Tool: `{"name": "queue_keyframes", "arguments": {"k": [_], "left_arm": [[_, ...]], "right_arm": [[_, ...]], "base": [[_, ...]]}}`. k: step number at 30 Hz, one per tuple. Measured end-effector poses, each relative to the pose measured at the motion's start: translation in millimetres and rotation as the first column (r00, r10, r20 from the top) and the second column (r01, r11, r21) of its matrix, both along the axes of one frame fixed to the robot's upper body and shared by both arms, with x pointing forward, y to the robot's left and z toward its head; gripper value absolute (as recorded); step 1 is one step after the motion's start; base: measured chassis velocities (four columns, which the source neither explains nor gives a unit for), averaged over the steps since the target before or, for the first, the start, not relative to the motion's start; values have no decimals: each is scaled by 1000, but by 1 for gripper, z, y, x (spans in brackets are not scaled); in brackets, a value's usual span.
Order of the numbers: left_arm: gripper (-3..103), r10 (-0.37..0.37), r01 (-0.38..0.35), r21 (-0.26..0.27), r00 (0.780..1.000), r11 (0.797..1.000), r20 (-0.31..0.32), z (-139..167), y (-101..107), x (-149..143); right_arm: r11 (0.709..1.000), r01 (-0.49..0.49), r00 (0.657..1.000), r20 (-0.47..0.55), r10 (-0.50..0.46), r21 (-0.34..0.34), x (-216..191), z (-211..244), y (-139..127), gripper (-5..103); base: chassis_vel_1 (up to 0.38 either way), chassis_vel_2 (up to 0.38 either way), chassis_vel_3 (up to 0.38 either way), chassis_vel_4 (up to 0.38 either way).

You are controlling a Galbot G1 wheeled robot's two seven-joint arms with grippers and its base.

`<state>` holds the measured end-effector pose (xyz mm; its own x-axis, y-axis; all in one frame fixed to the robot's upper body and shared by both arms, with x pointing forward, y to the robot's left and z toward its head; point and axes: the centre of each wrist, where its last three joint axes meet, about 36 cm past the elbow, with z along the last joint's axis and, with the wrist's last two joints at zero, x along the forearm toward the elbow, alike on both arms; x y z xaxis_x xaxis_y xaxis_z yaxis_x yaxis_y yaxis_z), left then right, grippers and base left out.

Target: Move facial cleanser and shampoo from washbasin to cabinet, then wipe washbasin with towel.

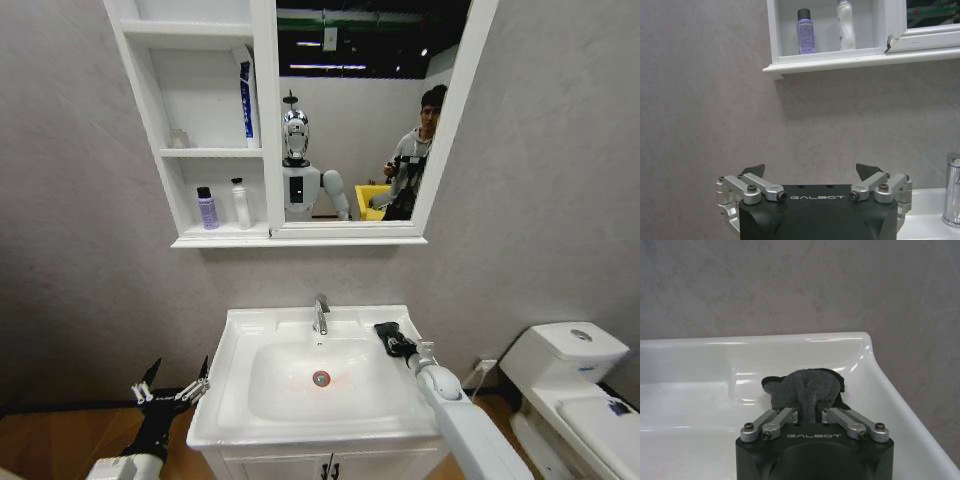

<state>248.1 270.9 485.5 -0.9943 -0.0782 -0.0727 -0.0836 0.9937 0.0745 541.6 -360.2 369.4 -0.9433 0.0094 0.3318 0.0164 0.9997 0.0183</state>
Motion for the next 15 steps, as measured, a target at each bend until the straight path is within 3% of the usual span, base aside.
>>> {"name": "queue_keyframes", "arguments": {"k": [2,5,10,15], "left_arm": [[100,0,0,0,1000,1000,0,0,0,0],[100,0,0,0,1000,1000,0,0,0,0],[100,-1,1,0,1000,1000,0,0,0,0],[100,-1,1,0,1000,1000,0,0,0,0]], "right_arm": [[1000,-5,1000,17,5,-1,-7,10,1,9],[1000,-18,999,34,18,3,-19,22,8,4],[995,-97,987,127,95,13,-61,59,53,4],[990,-131,989,74,127,59,-83,40,91,4]], "base": [[0,0,0,0],[0,0,0,0],[0,0,0,0],[0,0,0,0]]}}
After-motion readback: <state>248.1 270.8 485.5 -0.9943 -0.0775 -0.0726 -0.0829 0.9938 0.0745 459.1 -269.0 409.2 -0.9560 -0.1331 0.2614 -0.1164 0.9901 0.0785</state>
